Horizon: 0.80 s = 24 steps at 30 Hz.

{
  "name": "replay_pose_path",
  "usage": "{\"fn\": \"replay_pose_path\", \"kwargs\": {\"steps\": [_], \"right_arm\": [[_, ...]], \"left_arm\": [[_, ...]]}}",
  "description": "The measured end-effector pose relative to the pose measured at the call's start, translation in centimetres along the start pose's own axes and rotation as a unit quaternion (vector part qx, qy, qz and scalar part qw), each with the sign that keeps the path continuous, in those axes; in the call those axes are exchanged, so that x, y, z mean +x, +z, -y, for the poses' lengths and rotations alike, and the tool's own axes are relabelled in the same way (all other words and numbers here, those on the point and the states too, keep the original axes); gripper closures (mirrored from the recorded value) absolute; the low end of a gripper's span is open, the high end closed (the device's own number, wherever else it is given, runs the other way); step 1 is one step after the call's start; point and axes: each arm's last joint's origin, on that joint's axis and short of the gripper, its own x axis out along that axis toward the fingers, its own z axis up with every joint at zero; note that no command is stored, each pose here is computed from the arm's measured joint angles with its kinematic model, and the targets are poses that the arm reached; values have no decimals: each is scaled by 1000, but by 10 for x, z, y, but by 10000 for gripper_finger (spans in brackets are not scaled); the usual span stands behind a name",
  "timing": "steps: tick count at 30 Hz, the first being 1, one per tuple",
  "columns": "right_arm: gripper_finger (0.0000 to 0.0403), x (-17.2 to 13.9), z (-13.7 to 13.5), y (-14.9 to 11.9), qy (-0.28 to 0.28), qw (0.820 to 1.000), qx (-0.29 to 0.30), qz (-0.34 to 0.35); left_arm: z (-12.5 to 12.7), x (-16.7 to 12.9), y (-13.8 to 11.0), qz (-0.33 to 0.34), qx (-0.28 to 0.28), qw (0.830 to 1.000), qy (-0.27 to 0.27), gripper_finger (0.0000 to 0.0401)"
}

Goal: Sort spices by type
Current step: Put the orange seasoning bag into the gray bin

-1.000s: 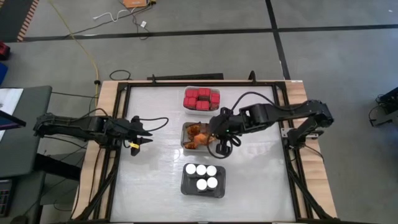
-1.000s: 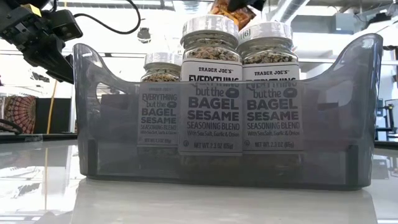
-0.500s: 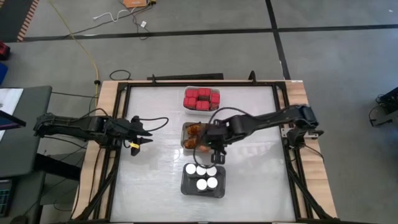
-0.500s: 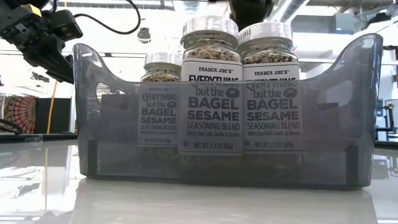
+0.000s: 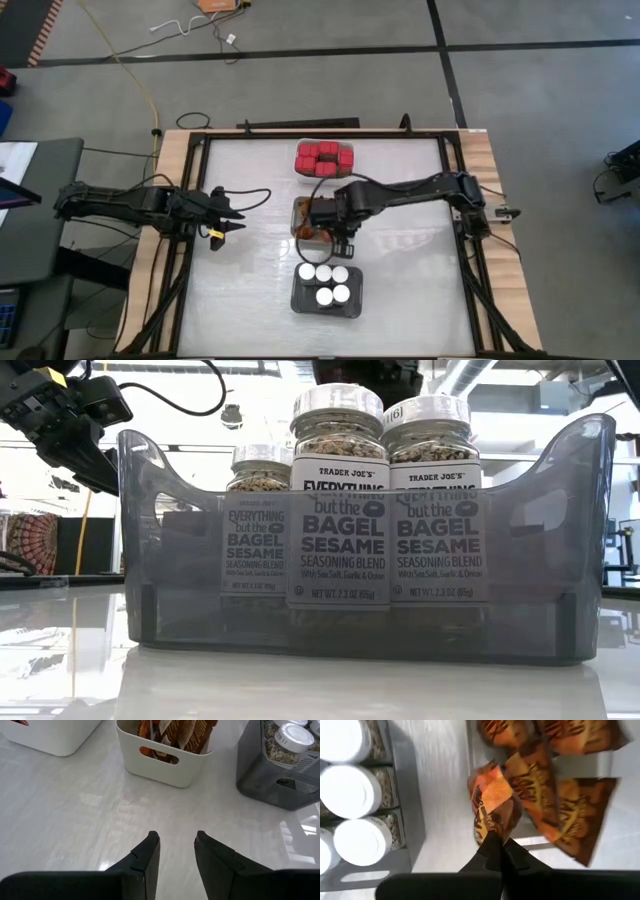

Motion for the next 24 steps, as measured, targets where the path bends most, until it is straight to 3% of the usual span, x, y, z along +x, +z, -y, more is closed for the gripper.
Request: {"fn": "replay_pose_path", "kwargs": {"steps": [11, 24], "right_arm": [[392, -14, 29, 9, -5, 1000, 1, 15], [392, -12, 21, 7, 11, 999, -40, 11]], "left_arm": [[0, 0, 0, 0, 0, 1000, 0, 287], [0, 0, 0, 0, 0, 1000, 0, 287]]}}
